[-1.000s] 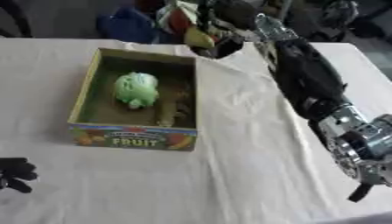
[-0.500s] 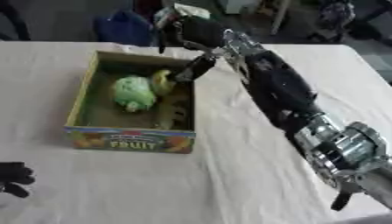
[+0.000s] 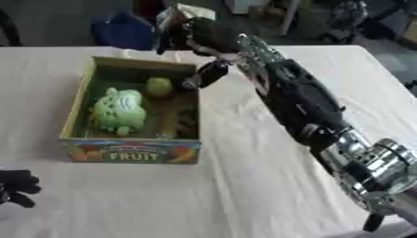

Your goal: Pick up objects on the table and place them in the box.

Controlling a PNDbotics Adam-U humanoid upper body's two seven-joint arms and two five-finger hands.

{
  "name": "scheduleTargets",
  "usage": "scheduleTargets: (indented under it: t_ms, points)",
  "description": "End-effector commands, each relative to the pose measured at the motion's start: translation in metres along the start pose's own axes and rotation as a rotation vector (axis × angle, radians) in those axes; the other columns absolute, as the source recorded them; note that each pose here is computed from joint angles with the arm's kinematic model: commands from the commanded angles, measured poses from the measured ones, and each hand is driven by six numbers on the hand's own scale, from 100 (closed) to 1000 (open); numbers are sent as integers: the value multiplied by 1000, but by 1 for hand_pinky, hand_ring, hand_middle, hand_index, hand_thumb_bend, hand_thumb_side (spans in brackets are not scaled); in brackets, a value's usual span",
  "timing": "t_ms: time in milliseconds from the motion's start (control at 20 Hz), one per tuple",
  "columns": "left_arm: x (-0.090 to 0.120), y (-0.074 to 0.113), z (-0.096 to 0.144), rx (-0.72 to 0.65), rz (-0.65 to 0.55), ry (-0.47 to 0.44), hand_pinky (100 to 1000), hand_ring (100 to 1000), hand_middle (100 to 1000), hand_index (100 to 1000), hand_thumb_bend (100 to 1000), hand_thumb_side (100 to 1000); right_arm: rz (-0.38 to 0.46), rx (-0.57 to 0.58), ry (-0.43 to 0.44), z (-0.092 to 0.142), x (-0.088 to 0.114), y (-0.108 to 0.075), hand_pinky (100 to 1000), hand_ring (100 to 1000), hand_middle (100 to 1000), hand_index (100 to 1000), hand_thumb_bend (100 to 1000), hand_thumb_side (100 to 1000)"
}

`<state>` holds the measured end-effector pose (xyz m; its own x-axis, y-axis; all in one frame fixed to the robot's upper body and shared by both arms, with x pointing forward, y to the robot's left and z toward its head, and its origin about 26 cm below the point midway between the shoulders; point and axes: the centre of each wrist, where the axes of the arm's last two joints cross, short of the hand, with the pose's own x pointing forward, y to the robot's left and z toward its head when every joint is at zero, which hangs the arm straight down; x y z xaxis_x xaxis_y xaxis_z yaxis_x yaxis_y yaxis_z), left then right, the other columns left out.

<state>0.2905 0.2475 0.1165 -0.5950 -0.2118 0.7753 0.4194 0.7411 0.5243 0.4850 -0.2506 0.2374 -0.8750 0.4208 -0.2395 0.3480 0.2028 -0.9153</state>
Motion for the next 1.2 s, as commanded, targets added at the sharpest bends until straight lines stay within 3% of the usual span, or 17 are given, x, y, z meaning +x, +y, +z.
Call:
scheduleTargets:
  t_ms: [50, 150, 400, 650, 850, 1000, 1200]
  points:
    - [3, 7, 3, 18, -27, 1, 593, 695, 673, 818, 264, 1000, -25, -105, -27, 11, -3, -44, 591, 646, 642, 760, 195, 225]
    - [2, 8, 4, 26, -29, 7, 593, 695, 673, 817, 261, 1000, -88, -166, -38, 26, 0, -56, 579, 623, 622, 749, 106, 252]
    - [0, 9, 9, 54, -32, 26, 590, 692, 669, 811, 251, 1000, -281, -282, -45, 76, 17, -71, 558, 595, 601, 738, 100, 288]
    - [-1, 11, 15, 86, -35, 44, 585, 687, 662, 805, 242, 1000, -512, -395, 31, 120, 40, -78, 536, 568, 578, 726, 100, 323]
    - [-2, 13, 20, 125, -37, 57, 581, 682, 657, 802, 235, 1000, -680, -462, 109, 153, 58, -72, 525, 555, 565, 713, 100, 398]
    - [-4, 13, 23, 157, -29, 71, 572, 671, 645, 794, 230, 1000, -789, -510, 199, 176, 71, -55, 512, 538, 548, 691, 100, 511]
    - [-4, 14, 26, 206, -20, 81, 562, 660, 633, 786, 229, 1000, -883, -552, 309, 197, 89, -33, 505, 529, 538, 664, 100, 590]
